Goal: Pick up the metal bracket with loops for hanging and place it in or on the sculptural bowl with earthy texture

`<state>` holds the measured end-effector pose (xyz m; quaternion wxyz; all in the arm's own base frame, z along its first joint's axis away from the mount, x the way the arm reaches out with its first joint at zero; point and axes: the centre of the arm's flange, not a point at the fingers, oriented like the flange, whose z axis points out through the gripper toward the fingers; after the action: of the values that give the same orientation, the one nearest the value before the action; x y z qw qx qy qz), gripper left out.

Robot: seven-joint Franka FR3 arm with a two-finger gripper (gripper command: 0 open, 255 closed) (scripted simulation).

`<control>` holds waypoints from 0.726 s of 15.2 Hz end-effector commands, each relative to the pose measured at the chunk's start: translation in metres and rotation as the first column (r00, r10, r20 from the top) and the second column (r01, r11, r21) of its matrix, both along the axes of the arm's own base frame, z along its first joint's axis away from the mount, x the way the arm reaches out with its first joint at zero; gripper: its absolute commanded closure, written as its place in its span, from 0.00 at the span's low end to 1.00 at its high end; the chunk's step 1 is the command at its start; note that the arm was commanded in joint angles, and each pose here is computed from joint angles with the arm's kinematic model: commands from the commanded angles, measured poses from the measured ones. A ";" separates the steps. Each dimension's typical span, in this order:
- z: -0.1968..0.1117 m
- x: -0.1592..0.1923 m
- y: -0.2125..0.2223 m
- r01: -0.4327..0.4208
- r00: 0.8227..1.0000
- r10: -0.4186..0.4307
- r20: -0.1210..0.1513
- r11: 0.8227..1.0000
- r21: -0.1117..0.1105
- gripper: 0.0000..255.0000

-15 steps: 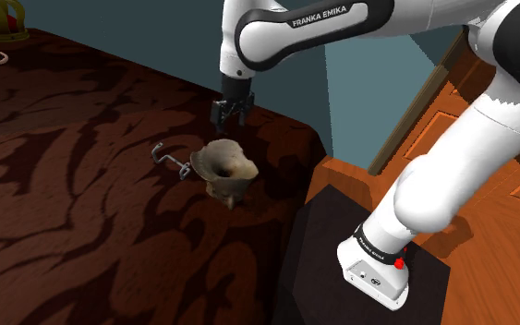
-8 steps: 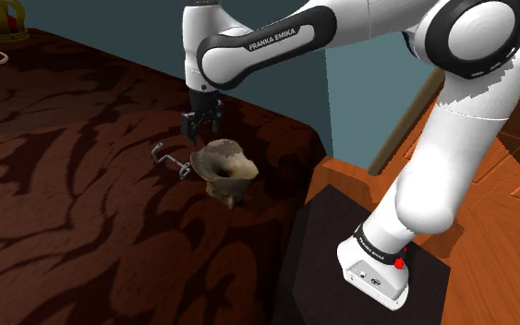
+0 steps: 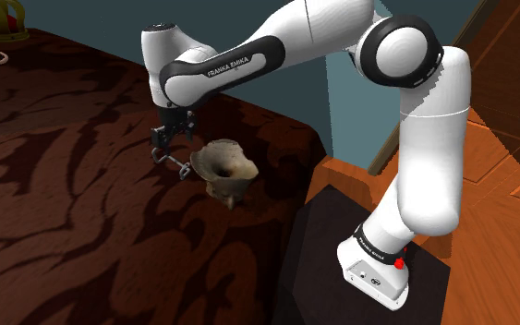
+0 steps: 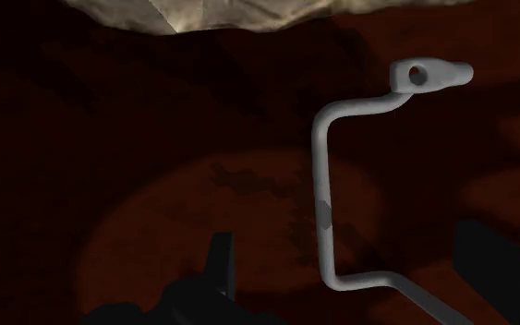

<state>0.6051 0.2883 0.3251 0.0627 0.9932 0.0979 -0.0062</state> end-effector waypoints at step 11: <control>-0.045 0.005 0.000 -0.003 1.000 0.003 0.002 1.000 -0.005 0.00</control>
<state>0.6106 0.2888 0.2806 0.0652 0.9929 0.0993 -0.0052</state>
